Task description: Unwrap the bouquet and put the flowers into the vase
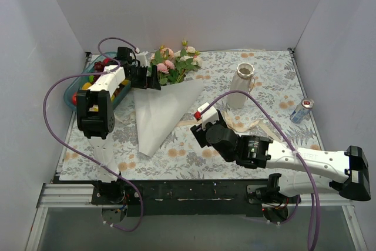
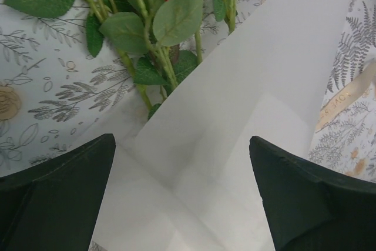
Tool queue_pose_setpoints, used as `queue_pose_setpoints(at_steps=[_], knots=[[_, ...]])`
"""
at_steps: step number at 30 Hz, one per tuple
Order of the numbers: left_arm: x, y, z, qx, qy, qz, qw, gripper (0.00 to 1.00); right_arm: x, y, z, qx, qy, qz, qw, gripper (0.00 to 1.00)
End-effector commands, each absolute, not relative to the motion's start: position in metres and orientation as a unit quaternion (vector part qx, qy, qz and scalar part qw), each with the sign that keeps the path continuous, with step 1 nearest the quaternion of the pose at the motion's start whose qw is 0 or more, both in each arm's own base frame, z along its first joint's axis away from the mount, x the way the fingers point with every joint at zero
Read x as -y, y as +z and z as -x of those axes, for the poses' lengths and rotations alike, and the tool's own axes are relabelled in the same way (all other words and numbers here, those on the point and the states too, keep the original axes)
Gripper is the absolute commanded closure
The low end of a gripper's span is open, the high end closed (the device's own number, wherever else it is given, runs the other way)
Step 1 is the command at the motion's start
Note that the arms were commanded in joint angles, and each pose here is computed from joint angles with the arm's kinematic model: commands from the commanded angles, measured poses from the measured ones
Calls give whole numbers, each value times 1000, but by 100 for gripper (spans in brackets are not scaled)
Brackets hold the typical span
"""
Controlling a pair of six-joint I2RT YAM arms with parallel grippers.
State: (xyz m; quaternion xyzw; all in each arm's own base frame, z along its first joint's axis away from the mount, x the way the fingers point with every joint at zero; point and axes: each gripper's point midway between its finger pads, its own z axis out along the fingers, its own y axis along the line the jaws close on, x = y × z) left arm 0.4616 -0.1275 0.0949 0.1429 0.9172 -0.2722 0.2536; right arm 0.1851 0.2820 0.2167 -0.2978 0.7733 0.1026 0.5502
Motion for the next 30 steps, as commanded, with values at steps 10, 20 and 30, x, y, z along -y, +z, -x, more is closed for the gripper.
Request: queue_pose_setpoints(at_steps=[10,20,30], knots=[[134,108,-470,-916,-224,-170,286,56,-276,226,-187,-770,115,263,570,32],[142,135,-466,-913,-227,-179,289,100,-271,228,-186,-771,121,252,573,32],[168,193,-452,-892,-277,-190,303,100,-266,237,-185,-768,131,241,579,32]])
